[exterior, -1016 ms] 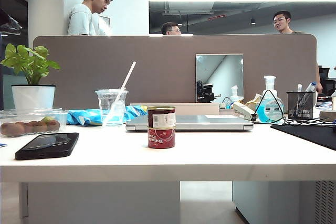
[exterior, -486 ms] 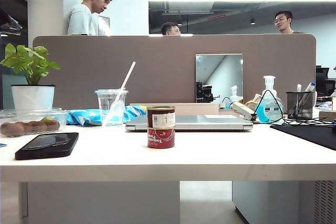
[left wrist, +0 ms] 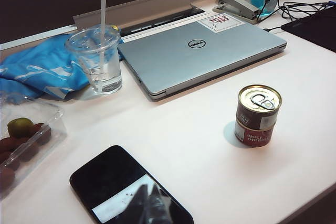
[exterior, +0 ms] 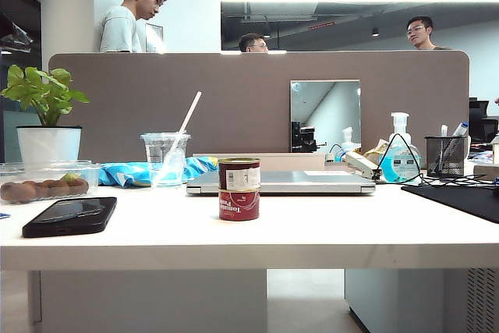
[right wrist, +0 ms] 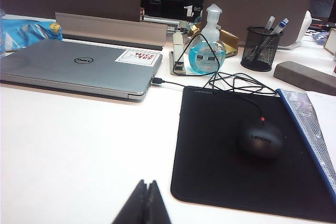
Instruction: Stack a can of tomatoes on the right onto the can of tomatoes on the left.
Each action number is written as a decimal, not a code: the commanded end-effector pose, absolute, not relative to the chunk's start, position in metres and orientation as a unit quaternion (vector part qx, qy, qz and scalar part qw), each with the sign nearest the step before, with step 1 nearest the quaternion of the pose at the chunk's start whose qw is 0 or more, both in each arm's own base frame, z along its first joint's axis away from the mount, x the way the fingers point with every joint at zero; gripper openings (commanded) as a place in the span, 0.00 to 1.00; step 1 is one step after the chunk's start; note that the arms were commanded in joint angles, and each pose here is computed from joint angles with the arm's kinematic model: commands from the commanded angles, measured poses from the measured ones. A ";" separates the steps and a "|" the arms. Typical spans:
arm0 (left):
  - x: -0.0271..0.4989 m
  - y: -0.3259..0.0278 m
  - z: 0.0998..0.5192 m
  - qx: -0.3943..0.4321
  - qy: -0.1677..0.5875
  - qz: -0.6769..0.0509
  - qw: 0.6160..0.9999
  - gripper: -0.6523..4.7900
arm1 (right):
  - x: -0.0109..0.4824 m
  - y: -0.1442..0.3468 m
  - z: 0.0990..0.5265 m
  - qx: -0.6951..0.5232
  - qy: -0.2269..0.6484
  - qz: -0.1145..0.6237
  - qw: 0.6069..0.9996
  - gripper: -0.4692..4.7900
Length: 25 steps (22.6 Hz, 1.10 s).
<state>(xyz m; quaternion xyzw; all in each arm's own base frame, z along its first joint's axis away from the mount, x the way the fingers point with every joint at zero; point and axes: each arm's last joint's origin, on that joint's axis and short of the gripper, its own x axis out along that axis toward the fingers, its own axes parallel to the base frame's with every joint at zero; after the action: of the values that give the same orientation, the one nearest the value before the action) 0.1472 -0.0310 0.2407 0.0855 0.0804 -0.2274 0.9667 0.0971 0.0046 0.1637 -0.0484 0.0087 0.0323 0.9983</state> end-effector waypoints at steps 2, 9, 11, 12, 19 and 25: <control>0.147 -0.031 0.244 0.093 0.069 -0.224 0.968 0.11 | 0.098 0.005 0.162 -0.047 0.008 0.033 0.998 0.08; 0.132 -0.026 0.238 0.066 0.045 -0.194 0.978 0.11 | 0.098 0.004 0.161 -0.047 0.011 0.032 0.998 0.08; 0.126 -0.021 0.229 0.056 0.038 -0.174 0.982 0.11 | 0.098 0.004 0.161 -0.047 0.011 0.032 0.998 0.08; 0.123 -0.019 0.224 0.046 0.038 -0.162 0.985 0.11 | 0.098 0.004 0.161 -0.047 0.011 0.032 0.998 0.08; 0.107 -0.003 0.187 -0.045 0.021 -0.095 0.994 0.11 | 0.098 0.004 0.161 -0.047 0.011 0.032 0.998 0.08; 0.103 -0.003 0.164 -0.046 0.022 -0.091 0.995 0.11 | 0.098 0.004 0.161 -0.047 0.011 0.032 0.998 0.08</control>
<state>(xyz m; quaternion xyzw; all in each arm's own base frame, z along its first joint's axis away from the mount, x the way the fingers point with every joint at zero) 0.1037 -0.0026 0.1608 -0.0452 0.0312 -0.0907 0.9944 0.0971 0.0044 0.1630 -0.0484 0.0127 0.0321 0.9982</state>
